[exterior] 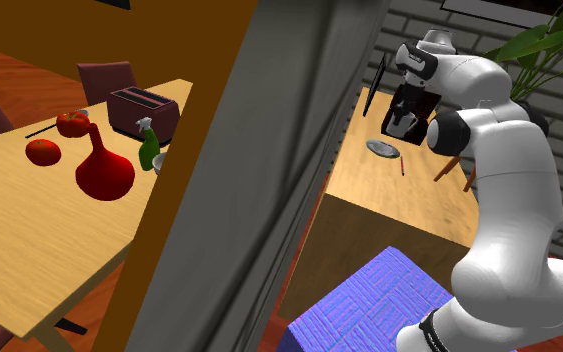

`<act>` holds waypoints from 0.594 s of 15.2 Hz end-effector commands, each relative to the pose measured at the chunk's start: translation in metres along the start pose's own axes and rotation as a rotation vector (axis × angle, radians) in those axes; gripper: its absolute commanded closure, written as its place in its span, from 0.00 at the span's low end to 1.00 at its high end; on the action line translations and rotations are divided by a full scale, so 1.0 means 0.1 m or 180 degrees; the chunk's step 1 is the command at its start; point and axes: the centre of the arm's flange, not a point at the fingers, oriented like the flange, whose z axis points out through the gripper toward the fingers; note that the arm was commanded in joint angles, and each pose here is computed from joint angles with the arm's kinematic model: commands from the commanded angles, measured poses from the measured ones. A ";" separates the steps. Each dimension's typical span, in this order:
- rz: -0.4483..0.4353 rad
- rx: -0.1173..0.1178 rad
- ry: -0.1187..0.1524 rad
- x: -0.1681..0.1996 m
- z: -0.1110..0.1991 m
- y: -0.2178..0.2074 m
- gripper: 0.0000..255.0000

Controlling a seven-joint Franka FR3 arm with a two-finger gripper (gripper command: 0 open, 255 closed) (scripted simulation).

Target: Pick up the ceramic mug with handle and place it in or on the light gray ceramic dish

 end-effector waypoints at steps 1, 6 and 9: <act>-0.0002 -0.0003 0.0004 0.00 0.11 0.01 1.00; -0.0002 -0.0003 0.0004 0.00 0.37 0.00 1.00; -0.0002 -0.0003 0.0004 0.00 0.53 -0.01 1.00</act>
